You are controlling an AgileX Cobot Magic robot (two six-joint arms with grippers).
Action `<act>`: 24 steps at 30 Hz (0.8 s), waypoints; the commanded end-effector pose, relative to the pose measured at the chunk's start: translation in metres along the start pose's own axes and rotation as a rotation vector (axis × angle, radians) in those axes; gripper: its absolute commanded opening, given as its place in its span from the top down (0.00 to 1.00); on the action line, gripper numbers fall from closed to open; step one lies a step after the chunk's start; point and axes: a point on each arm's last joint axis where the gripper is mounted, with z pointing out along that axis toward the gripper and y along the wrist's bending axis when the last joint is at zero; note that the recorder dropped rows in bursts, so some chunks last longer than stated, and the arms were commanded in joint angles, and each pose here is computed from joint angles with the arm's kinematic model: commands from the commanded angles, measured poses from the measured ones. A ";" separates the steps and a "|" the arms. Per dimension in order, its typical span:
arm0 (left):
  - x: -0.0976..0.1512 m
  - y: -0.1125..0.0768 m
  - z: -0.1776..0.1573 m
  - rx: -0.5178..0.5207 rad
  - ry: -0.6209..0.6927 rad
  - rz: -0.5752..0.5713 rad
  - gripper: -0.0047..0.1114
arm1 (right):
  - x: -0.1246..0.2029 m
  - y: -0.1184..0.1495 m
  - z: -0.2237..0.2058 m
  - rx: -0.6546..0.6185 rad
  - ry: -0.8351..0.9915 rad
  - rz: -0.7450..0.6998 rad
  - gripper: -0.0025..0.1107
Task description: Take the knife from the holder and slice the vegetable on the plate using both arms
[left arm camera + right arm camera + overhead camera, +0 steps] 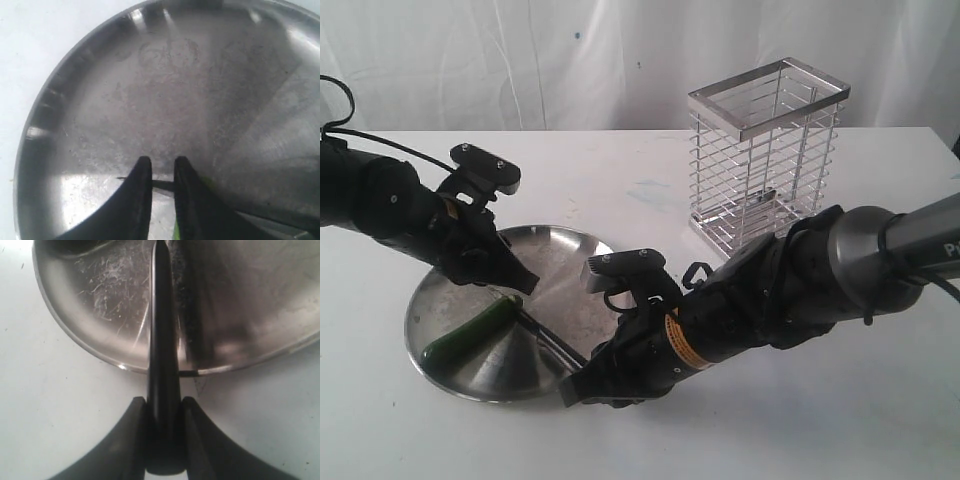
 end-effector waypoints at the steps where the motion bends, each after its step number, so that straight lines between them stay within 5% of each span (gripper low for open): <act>1: 0.001 0.007 0.001 -0.010 0.005 -0.026 0.77 | 0.001 0.001 0.000 -0.006 0.006 -0.001 0.98; 12: 0.014 0.005 0.026 0.001 0.076 -0.028 0.69 | 0.000 0.000 0.001 0.004 0.004 -0.007 0.98; 18: 0.046 0.000 0.051 0.044 0.272 0.002 0.69 | 0.000 -0.001 0.001 0.015 -0.001 -0.007 0.98; 24: 0.034 0.001 0.039 0.032 0.215 -0.003 0.69 | 0.000 -0.001 0.001 0.015 -0.001 -0.007 0.98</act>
